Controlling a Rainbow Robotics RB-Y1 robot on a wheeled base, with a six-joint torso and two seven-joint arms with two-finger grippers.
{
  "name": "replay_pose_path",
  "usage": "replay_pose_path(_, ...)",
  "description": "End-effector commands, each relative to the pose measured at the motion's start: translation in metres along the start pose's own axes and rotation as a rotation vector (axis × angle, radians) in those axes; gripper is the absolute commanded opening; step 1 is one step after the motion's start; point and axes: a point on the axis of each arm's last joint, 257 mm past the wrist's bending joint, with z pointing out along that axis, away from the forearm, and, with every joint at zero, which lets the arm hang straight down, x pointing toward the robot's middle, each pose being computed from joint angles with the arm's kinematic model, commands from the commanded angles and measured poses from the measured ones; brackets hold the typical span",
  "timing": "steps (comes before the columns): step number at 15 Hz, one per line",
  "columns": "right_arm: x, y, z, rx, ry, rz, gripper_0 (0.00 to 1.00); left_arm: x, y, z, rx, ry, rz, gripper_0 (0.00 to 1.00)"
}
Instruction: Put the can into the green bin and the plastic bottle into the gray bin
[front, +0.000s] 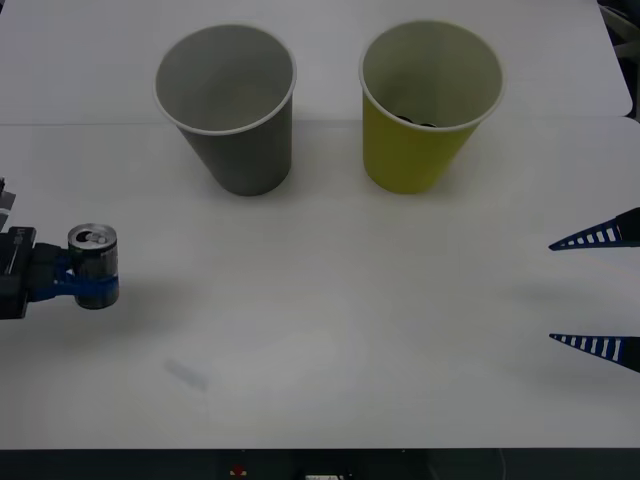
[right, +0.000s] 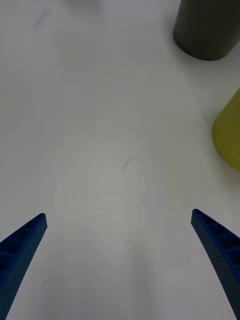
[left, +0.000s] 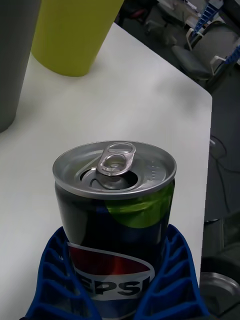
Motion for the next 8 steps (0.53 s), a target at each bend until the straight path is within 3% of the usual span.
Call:
replay_pose_path(1,0.0,0.0,0.0,0.0,0.0,0.0,1.0,-0.021,-0.011,0.005,-0.031,0.053,-0.04,0.0)
replay_pose_path(4,0.0,0.0,0.0,0.0,0.0,0.0,1.0,-0.045,-0.023,0.018,-0.038,0.069,-0.116,0.0)
replay_pose_path(8,0.0,0.0,0.0,0.0,0.0,0.0,1.0,-0.067,-0.028,0.031,-0.112,0.115,-0.211,0.0)
